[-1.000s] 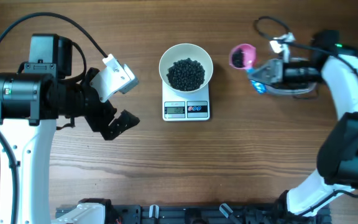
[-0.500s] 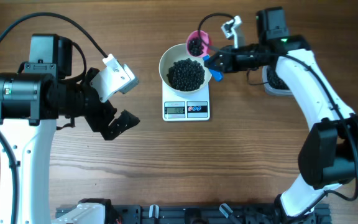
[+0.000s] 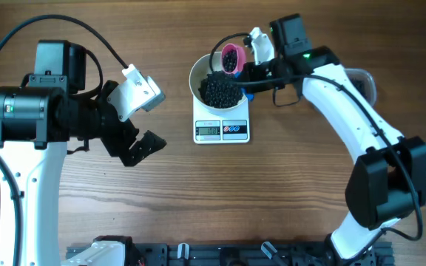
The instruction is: Scoop item into bowl and weigh 150g on scale
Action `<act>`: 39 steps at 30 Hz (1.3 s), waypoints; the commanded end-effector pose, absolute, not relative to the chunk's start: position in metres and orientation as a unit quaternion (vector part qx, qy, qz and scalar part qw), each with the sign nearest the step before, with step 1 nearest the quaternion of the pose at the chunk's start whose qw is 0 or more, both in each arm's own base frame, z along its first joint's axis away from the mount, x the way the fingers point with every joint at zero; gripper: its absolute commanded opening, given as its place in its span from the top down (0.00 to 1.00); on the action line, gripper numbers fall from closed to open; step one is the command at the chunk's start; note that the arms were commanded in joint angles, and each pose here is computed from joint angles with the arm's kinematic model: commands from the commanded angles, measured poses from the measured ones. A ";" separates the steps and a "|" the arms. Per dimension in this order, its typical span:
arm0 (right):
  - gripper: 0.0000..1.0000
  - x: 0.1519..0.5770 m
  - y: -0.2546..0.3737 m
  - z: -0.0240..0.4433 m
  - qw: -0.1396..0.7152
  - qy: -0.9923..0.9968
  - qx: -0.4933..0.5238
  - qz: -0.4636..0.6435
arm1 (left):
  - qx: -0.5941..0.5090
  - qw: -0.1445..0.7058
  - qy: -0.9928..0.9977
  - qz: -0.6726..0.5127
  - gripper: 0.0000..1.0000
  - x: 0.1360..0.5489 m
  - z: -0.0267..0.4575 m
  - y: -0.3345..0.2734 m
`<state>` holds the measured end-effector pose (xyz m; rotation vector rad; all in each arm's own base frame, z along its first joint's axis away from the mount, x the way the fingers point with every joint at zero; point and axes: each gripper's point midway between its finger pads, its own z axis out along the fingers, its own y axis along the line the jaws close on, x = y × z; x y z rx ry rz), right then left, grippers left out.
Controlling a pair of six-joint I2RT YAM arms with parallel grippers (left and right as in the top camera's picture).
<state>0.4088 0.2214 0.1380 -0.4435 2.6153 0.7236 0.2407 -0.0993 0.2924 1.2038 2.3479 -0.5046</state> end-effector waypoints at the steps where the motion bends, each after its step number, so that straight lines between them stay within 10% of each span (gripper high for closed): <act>1: 0.96 0.414 0.216 0.169 0.250 0.936 -0.159 0.190 | 0.441 0.235 0.848 -0.176 0.00 0.240 0.297 -0.097; 39: 0.95 0.392 0.210 0.171 0.272 0.923 -0.270 0.000 | 0.441 0.235 0.848 -0.176 0.00 0.240 0.297 -0.097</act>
